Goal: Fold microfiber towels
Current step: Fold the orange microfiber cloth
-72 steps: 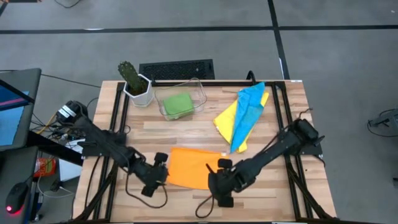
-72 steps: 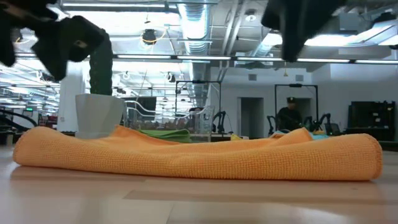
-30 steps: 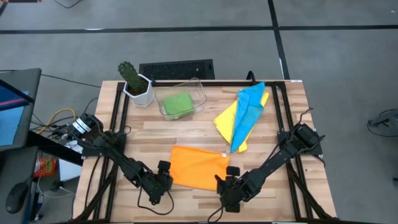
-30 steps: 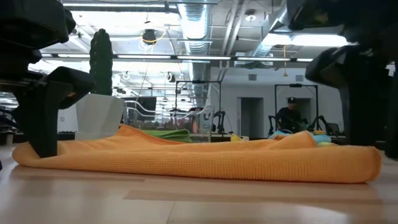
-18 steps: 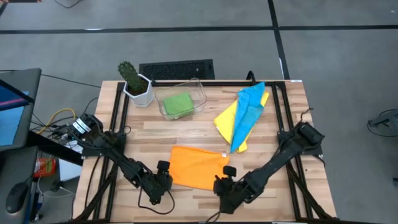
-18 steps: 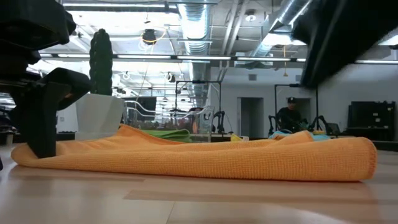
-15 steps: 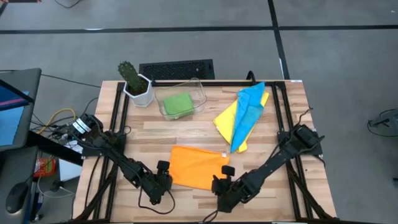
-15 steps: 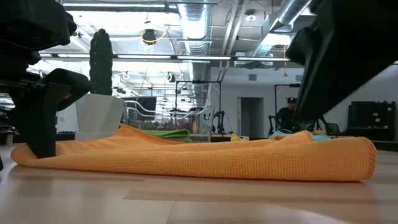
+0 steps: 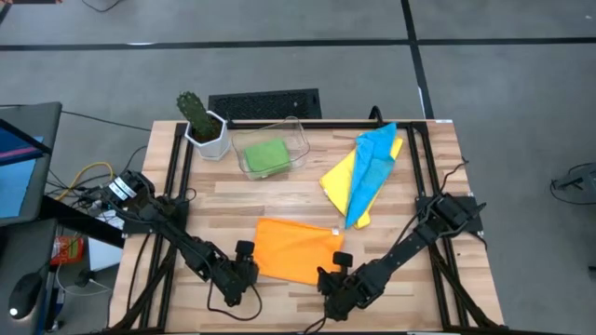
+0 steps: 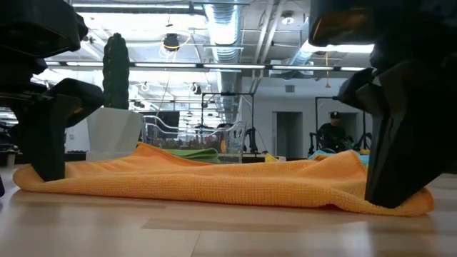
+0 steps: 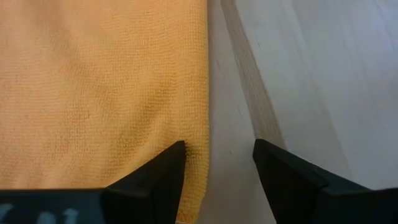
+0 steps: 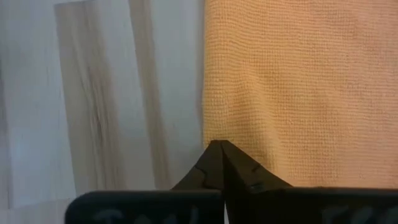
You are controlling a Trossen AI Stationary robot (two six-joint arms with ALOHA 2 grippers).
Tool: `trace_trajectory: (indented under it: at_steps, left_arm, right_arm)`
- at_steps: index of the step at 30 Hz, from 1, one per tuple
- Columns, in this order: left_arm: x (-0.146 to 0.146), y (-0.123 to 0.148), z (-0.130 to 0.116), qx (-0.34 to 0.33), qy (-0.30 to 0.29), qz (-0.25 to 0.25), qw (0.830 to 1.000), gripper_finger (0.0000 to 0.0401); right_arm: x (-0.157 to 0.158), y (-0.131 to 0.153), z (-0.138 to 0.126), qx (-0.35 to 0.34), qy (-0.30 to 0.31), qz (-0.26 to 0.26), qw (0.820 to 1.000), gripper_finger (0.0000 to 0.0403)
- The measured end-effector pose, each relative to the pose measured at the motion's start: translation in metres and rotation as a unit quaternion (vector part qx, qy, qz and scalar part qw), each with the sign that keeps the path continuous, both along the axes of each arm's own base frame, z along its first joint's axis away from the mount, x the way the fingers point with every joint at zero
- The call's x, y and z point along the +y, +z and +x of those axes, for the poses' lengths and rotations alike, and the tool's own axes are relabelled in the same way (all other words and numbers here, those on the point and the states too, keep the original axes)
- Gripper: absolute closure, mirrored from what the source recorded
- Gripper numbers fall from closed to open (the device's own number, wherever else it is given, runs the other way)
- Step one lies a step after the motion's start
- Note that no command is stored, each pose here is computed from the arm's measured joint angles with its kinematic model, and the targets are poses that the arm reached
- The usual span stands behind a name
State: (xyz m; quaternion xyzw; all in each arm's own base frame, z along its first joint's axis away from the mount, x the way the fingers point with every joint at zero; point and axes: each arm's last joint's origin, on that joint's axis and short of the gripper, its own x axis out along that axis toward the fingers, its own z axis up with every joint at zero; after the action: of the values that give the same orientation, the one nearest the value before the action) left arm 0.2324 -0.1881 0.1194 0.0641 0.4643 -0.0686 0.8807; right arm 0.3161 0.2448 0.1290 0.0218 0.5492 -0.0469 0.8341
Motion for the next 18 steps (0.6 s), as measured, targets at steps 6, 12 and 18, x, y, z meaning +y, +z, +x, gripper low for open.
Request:
trace_trajectory:
  at_steps: [6, 12, 18]
  left_arm:
    - [0.0, -0.002, 0.0, 0.002, -0.011, 0.008, 1.0, 0.0245]
    - [-0.001, -0.01, 0.0, 0.015, -0.003, 0.015, 1.0, 0.028]
    - [-0.001, -0.011, 0.0, 0.015, 0.0, 0.016, 1.0, 0.0299]
  right_arm:
    - [0.001, 0.0, -0.001, 0.001, -0.003, 0.005, 1.0, 0.0372]
    - [0.003, 0.005, -0.003, -0.002, -0.003, 0.01, 1.0, 0.0357]
    - [0.006, 0.047, -0.014, -0.045, 0.018, 0.03, 0.998, 0.036]
